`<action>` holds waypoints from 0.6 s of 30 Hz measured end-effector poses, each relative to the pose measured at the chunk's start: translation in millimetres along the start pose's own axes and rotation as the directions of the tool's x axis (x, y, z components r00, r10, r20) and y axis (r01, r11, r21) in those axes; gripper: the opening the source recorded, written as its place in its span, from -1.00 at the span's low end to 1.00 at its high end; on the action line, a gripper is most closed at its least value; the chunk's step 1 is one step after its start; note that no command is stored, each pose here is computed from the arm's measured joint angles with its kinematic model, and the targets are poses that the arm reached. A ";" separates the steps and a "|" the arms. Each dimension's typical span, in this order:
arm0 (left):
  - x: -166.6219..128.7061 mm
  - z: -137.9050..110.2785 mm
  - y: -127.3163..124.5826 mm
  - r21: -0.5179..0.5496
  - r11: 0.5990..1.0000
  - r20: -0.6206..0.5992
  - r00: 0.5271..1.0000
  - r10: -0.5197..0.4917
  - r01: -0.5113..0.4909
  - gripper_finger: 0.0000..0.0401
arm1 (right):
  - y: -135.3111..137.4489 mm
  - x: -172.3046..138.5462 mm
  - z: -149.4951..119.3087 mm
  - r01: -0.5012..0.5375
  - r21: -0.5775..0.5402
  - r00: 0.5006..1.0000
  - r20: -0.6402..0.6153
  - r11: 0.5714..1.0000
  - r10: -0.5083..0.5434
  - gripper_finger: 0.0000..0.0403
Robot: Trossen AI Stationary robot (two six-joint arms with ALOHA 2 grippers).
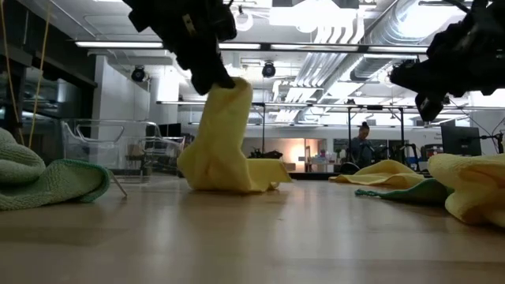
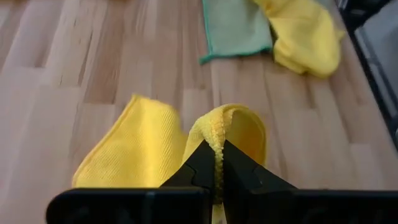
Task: Fold microfiber towels
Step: Fold the top left yellow towel
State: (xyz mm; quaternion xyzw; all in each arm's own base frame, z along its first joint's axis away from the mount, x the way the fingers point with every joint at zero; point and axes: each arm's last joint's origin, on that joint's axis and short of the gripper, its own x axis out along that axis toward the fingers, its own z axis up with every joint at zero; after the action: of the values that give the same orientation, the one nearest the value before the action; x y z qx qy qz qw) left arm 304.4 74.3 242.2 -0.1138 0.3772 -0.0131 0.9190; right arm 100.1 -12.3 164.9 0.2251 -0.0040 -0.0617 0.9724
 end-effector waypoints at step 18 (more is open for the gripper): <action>-43.2 78.3 16.1 -0.227 0.971 0.393 0.919 0.019 0.077 -1.00 | -2.6 -4.4 21.9 0.040 0.589 0.894 0.340 0.807 -0.292 -1.00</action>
State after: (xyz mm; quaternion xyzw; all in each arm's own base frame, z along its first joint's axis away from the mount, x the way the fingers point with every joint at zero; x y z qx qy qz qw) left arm 327.1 110.3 322.4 -0.2292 0.1826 0.0415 0.9552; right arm 94.6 -23.6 183.5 0.4847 -0.2083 -0.1907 0.8278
